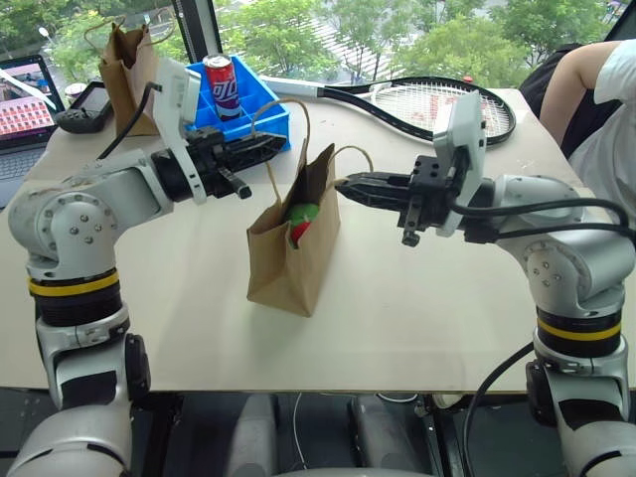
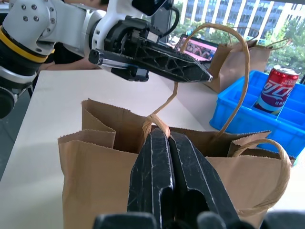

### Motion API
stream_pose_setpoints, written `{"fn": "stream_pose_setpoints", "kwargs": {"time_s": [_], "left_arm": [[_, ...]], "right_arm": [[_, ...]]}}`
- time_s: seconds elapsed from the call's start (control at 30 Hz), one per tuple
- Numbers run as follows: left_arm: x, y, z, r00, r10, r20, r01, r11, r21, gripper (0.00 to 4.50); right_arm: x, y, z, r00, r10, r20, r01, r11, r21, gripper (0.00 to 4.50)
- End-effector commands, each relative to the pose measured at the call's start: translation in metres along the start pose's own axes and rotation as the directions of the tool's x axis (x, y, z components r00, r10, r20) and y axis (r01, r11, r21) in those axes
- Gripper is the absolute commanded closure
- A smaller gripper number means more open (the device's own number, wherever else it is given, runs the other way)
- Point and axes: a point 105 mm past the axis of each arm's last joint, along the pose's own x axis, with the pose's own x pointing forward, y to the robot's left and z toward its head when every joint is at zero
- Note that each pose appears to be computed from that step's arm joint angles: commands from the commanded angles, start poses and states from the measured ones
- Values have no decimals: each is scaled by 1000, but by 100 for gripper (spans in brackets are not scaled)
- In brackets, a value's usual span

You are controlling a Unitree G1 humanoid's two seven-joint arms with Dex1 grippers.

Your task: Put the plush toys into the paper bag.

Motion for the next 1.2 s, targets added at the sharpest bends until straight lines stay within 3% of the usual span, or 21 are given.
{"fn": "stream_pose_setpoints", "kwargs": {"time_s": [0.03,0.07,0.13,0.4,0.47,0.57,0.63,0.67,0.8,0.9,0.93,1.07,1.2], "left_arm": [[-11,-19,-4,992,-114,-51,114,993,2,392],[-15,-18,-2,992,-115,-49,115,993,-2,372],[-22,-15,3,993,-106,-48,106,994,4,299],[-67,-3,30,996,-90,19,89,995,43,6],[-78,-4,28,993,-113,32,109,988,109,0],[-92,-11,-8,983,-153,-105,168,973,156,0],[-102,-24,-29,959,-237,-158,252,964,84,0],[-104,-29,-34,952,-262,-160,275,959,63,0],[-95,-42,-58,937,-293,-190,310,948,70,0],[-82,-45,-65,950,-268,-160,283,956,79,0],[-78,-47,-65,951,-271,-149,284,956,72,0],[-63,-48,-80,956,-227,-187,246,966,84,0],[-55,-48,-90,963,-190,-192,208,975,81,0]], "right_arm": [[-2,8,5,1000,24,18,-25,999,42,450],[-3,9,6,999,26,27,-27,998,58,387],[-6,9,11,999,32,41,-35,996,77,336],[-45,-10,55,987,-1,159,-18,992,121,55],[-59,-17,69,979,-33,200,9,993,119,2],[-76,-22,74,980,-57,190,30,990,140,2],[-83,-17,50,997,-44,60,33,984,176,2],[-84,-12,37,1000,-29,3,27,980,196,58],[-66,12,-13,993,50,-104,-18,957,289,177],[-47,16,-46,985,31,-167,17,960,280,286],[-40,14,-58,981,3,-193,45,969,245,299],[4,18,-75,993,-69,-96,85,983,166,449],[23,28,-85,994,-78,-74,88,986,139,449]]}}
